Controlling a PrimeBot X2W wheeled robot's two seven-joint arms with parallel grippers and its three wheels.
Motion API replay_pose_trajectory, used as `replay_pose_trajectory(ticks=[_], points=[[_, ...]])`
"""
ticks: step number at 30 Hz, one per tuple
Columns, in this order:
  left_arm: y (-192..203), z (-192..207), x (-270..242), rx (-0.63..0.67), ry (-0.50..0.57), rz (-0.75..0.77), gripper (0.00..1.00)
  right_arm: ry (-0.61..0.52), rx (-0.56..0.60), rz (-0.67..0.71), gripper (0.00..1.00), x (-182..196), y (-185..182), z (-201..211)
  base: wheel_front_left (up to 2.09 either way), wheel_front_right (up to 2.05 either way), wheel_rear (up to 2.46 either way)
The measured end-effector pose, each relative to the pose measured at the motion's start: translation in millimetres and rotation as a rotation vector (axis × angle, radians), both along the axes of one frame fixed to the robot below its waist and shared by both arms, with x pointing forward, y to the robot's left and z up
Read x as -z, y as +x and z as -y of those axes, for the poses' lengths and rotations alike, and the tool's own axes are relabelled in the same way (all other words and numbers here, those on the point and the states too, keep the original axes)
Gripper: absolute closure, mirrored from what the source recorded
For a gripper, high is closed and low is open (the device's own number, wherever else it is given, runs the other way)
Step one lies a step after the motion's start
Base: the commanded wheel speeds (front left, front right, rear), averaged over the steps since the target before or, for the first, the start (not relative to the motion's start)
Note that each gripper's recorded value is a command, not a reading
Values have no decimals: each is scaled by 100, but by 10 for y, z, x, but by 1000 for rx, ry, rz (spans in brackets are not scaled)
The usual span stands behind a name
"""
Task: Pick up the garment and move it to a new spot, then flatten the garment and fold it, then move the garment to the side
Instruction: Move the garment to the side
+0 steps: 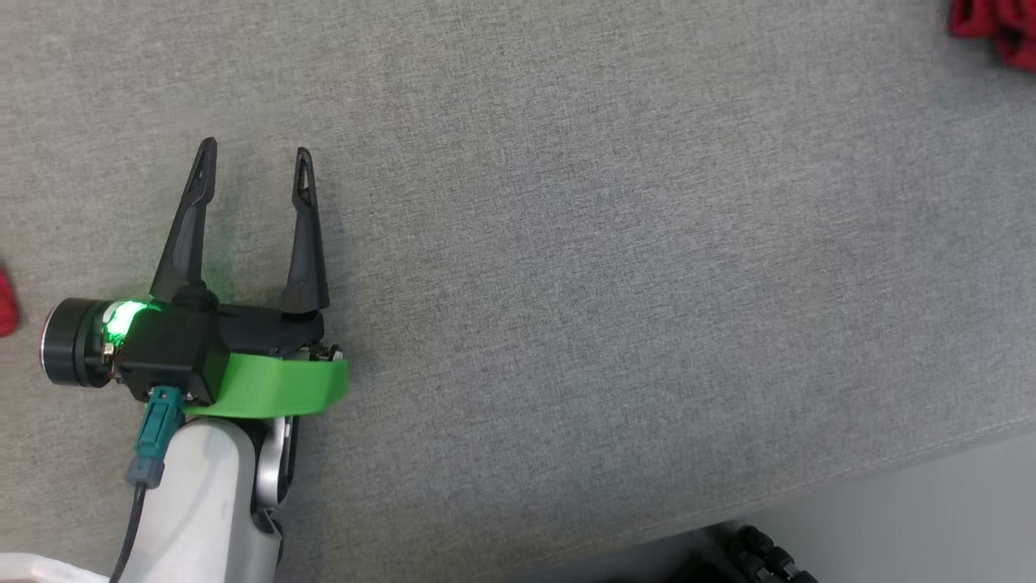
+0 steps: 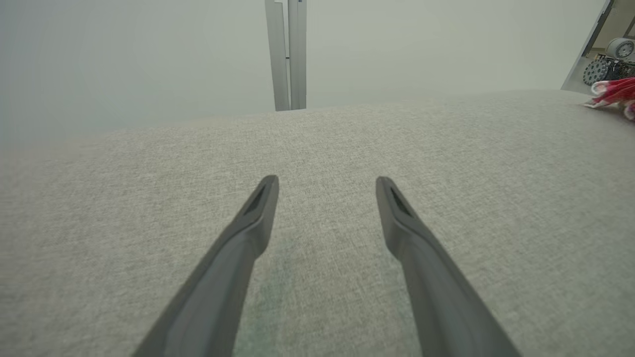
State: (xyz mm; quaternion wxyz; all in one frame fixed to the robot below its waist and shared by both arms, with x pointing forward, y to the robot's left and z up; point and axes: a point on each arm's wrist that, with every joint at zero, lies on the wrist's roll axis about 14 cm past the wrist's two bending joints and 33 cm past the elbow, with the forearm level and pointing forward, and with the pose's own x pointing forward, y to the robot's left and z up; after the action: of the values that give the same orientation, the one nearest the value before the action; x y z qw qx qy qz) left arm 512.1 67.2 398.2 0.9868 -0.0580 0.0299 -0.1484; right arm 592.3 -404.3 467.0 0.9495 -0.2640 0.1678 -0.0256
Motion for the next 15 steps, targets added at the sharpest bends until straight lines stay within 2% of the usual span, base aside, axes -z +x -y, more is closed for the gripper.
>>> replay_pose_trajectory(ticks=[3, 9, 15], points=[[-40, -77, -14, -26, 1, -6, 0, 5, -30, 31, 0, -87, 28, -110, 0, 0, 0], [-197, -254, -121, -82, 0, -12, 0, 96, -139, 151, 0, -410, 88, -602, 0, 0, 0], [-402, -465, -295, -144, -7, -12, 0, 201, -266, 231, 0, -565, -105, -1193, 0, 0, 0]])
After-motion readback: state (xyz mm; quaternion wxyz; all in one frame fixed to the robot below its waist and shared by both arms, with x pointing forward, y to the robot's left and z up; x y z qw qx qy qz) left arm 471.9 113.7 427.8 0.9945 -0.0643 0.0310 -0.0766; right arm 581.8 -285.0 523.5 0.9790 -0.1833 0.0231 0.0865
